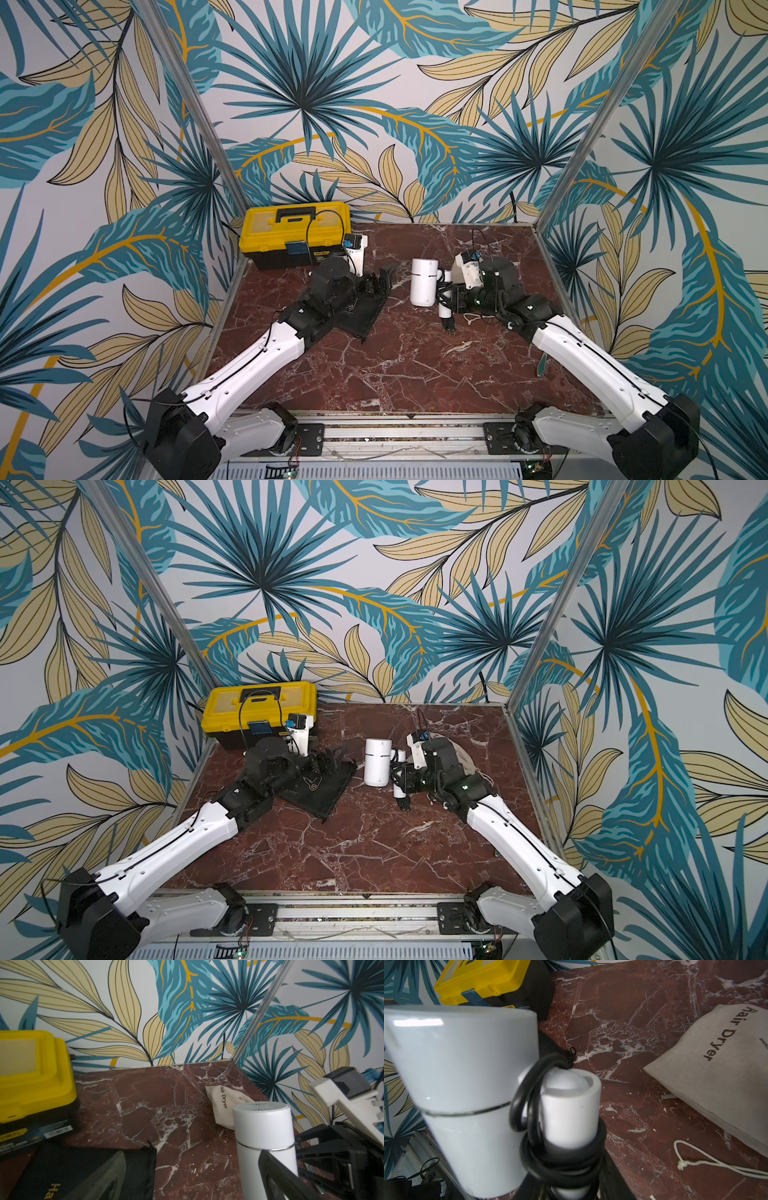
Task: Pack away hair dryers
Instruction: Fold the hair dryer, then adjust the hair dryer.
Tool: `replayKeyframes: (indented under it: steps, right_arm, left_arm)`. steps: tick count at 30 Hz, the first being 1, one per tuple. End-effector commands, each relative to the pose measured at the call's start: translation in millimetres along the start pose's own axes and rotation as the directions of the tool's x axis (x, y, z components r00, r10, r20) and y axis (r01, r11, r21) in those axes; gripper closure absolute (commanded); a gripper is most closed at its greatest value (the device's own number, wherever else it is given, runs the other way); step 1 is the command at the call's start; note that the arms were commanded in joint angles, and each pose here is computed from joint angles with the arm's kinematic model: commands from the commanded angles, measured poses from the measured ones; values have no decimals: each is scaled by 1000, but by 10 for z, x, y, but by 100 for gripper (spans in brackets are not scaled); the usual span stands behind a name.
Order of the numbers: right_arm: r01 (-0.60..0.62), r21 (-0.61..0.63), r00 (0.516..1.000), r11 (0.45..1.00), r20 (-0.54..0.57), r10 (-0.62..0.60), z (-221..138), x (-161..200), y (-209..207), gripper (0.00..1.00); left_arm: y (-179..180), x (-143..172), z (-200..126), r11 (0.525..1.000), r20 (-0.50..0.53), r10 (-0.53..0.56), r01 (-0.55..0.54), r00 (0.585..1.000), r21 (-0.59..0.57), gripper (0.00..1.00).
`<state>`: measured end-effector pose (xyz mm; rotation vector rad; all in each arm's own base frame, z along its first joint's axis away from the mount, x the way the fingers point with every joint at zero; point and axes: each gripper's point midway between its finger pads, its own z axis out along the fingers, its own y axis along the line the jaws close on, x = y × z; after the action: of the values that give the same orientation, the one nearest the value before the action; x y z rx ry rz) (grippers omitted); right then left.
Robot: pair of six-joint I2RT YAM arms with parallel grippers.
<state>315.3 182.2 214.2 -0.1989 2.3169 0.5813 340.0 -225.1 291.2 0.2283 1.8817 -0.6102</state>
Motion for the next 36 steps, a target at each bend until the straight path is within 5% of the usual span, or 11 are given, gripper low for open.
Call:
replayKeyframes:
  steps: [1,6,13,19,36]
  right_arm:
    - [0,61,999,998,-46,3,144,137,-148,93]
    - [-37,183,983,982,-170,69,390,480,-427,93]
    - [-113,118,966,987,-219,137,635,559,-314,94]
    - [-113,-3,987,994,-117,112,503,346,-101,95]
    - [-103,-139,994,985,-48,98,303,174,187,95]
  left_arm:
    - [268,299,9,992,-113,37,-51,993,-119,0]
    - [475,694,64,974,-310,41,-108,950,-201,1]
    - [381,1031,207,987,-447,40,-104,894,-122,1]
    - [-172,960,390,985,-392,42,28,919,170,2]
    - [-705,758,699,893,-409,-43,219,911,394,6]
